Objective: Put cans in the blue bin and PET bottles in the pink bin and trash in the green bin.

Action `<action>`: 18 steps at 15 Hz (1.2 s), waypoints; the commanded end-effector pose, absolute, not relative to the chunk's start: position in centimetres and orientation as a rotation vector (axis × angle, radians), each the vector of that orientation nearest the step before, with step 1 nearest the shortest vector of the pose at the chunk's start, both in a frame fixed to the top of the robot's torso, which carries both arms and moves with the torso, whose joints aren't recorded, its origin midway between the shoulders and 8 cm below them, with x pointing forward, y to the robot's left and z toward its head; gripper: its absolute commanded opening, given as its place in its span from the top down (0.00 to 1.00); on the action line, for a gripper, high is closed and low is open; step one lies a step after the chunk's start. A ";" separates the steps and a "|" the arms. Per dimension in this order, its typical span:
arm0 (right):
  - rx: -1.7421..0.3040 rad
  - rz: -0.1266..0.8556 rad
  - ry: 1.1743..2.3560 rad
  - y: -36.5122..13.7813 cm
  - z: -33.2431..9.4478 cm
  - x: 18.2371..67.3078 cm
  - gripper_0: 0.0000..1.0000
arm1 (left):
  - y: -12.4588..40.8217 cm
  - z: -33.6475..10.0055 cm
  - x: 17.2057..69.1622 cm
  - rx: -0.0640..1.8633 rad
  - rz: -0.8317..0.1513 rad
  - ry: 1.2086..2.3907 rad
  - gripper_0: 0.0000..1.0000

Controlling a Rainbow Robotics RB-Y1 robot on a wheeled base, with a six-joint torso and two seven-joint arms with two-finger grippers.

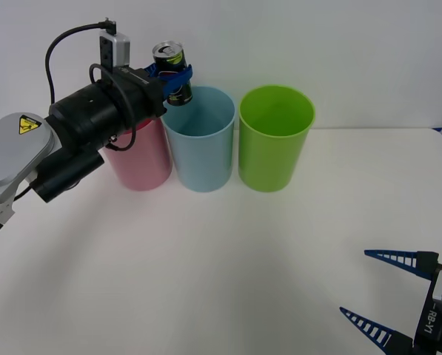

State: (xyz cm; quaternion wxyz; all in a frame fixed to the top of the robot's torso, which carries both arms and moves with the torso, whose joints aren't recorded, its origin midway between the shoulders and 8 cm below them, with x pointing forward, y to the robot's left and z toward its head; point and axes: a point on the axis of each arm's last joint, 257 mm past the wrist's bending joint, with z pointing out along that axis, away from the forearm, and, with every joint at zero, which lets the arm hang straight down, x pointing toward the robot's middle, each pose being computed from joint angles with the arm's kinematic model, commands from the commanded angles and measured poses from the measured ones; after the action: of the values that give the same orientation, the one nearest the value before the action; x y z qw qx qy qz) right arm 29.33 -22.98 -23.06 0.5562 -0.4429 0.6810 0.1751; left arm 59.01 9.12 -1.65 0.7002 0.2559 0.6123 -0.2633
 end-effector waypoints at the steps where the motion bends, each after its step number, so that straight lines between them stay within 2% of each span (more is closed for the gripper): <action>1: -1.046 0.413 1.608 -23.0 -23.1 29.3 0.00 | 8.6 -2.2 59.8 0.578 -0.578 1.379 0.96; 12: -1.046 0.413 1.608 -23.0 -23.1 29.3 0.00 | 7.5 -4.2 61.0 0.596 -0.559 1.416 0.95; 13: -1.046 0.413 1.608 -23.0 -23.1 29.3 0.00 | 7.3 -4.2 61.0 0.591 -0.569 1.417 0.85; 14: -1.046 0.413 1.608 -23.0 -23.1 29.3 0.00 | 7.1 -4.1 60.9 0.591 -0.572 1.414 0.58; 15: -1.046 0.413 1.608 -23.0 -23.1 29.3 0.00 | 7.0 -4.1 60.9 0.592 -0.573 1.412 0.00; 18: -1.046 0.413 1.608 -23.0 -23.1 29.3 0.00 | 6.9 -4.1 60.9 0.598 -0.565 1.407 0.00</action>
State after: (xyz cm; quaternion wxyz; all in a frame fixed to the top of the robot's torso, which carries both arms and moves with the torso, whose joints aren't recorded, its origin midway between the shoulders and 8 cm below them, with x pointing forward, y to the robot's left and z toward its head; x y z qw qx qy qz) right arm 29.33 -22.98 -23.06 0.5562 -0.4429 0.6810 0.1751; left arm 60.91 6.93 -4.09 0.6852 0.2667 0.6288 -0.2529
